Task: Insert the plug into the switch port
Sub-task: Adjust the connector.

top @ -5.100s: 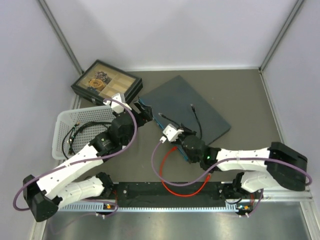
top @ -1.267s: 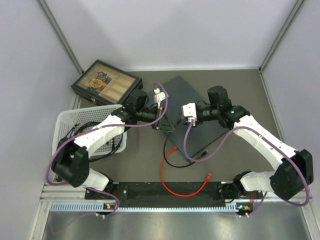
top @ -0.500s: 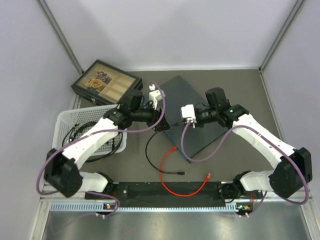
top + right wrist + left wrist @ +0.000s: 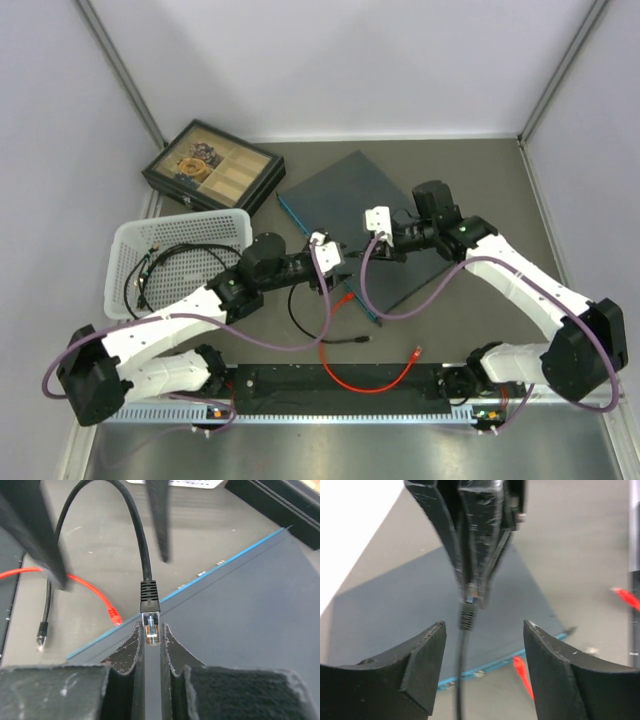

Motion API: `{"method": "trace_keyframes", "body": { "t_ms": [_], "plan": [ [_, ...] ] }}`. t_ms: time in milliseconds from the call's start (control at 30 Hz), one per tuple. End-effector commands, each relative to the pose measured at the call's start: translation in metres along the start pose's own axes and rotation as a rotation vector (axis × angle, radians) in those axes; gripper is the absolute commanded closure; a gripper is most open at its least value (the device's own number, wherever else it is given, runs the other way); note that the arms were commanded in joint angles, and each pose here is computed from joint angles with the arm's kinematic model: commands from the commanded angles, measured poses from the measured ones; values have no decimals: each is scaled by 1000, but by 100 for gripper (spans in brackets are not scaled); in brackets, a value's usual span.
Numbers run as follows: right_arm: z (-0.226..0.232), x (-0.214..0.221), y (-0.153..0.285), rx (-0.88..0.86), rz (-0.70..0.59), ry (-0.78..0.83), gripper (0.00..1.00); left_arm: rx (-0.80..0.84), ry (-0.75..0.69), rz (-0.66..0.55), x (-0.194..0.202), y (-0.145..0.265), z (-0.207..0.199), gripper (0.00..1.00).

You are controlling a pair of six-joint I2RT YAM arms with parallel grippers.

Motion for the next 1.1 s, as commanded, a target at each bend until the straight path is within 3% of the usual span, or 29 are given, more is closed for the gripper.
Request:
{"method": "trace_keyframes", "body": {
  "t_ms": [0, 167, 267, 667, 833, 1067],
  "plan": [
    [8, -16, 3, -9, -97, 48, 100, -95, -171, -99, -9, -13, 13, 34],
    [12, -14, 4, -3, -101, 52, 100, -120, -175, -134, -10, -21, 17, 43],
    [11, -14, 4, 4, -102, 56, 100, -102, -130, -124, -7, -25, 15, 53],
    [11, -12, 4, 13, -99, 62, 100, -42, -78, -65, 1, -26, 10, 74],
    [10, -12, 3, 14, -96, 58, 100, -50, -76, -55, 3, -24, 10, 80],
    [10, -14, 4, 20, -96, 62, 100, -70, -69, -21, 8, -20, 10, 79]
  ]
}}
Point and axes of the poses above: each gripper's point midway between its finger pads, its own y axis back along the fingers, its own z axis along the line the jaws close on, x = y × z, the point moved 10 cm from there along y, back along the fingers, and after that the axes turned 2 degrees about -y, right-handed, at the moved point
